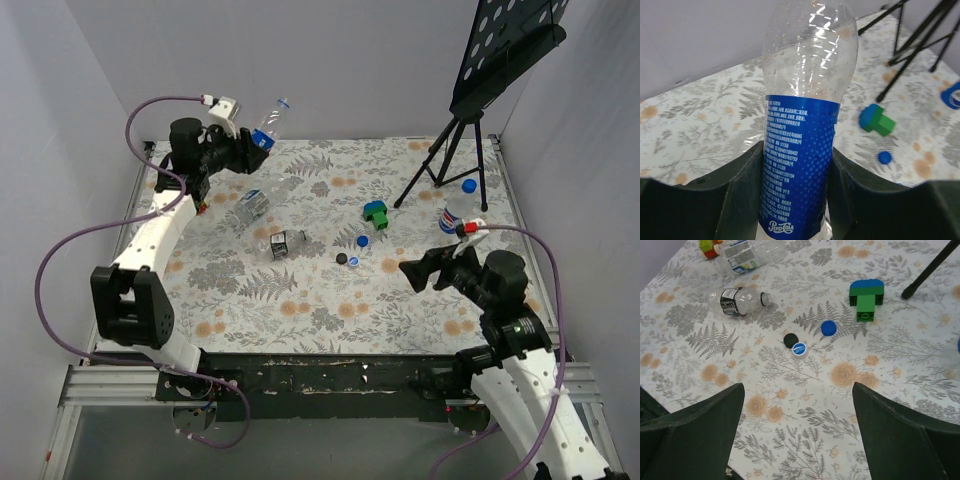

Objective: Screw on the bottle caps
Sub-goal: Pick up the plastic bottle at the center of the board.

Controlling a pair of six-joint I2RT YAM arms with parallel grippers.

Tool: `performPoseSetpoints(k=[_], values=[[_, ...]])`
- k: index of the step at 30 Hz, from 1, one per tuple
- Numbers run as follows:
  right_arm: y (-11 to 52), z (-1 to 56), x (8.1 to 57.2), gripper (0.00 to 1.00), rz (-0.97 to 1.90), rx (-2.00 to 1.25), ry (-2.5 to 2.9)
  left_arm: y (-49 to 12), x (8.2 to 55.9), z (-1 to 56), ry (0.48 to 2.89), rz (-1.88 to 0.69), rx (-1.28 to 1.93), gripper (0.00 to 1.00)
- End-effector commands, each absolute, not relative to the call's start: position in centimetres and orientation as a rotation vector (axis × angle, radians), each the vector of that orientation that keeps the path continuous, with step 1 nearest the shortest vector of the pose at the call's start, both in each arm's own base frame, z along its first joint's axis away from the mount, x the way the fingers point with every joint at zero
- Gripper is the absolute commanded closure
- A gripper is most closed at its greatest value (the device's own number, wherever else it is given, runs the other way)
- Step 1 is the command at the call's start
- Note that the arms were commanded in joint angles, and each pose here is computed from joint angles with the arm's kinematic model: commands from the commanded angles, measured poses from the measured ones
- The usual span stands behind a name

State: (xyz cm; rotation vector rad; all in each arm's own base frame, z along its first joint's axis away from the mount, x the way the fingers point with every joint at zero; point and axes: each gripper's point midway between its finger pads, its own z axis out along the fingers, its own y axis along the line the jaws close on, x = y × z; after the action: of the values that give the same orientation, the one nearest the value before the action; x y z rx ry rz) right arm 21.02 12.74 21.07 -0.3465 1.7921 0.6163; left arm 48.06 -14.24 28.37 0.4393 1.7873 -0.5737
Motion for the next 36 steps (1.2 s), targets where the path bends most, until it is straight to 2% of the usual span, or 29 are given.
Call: performPoseSetpoints(k=[1, 4, 6, 11, 15, 23, 30, 36], values=[[15.3, 20.3, 19.6, 0.04, 0.844, -0.311, 2.015, -17.6, 41.2, 30.8, 1.708, -0.782, 0.514, 0.56], [16.2, 18.5, 18.9, 0.04, 0.926, -0.308, 2.199, -18.8, 36.5, 30.8, 1.668, -0.866, 0.574, 0.55], [17.0, 19.5, 19.6, 0.04, 0.968, -0.358, 2.154, -19.4, 33.4, 31.5, 1.607, -0.900, 0.630, 0.55], [20.5, 22.4, 18.2, 0.03, 1.282, -0.522, 1.895, -20.8, 27.4, 30.6, 1.521, -0.987, 0.736, 0.54], [21.4, 24.7, 19.3, 0.03, 1.300, -0.507, 1.801, -22.4, 23.7, 28.5, 1.451, -1.059, 0.834, 0.53], [25.5, 32.2, 20.4, 0.06, 1.303, -0.572, 1.578, -23.3, 21.6, 25.6, 1.428, -1.111, 0.872, 0.53], [28.0, 35.9, 21.6, 0.09, 1.331, -0.571, 1.483, -23.3, 21.0, 25.0, 1.413, -1.091, 0.881, 0.53], [30.3, 36.9, 22.2, 0.18, 1.406, -0.592, 1.468, -23.3, 20.8, 25.0, 1.414, -1.074, 0.889, 0.53]])
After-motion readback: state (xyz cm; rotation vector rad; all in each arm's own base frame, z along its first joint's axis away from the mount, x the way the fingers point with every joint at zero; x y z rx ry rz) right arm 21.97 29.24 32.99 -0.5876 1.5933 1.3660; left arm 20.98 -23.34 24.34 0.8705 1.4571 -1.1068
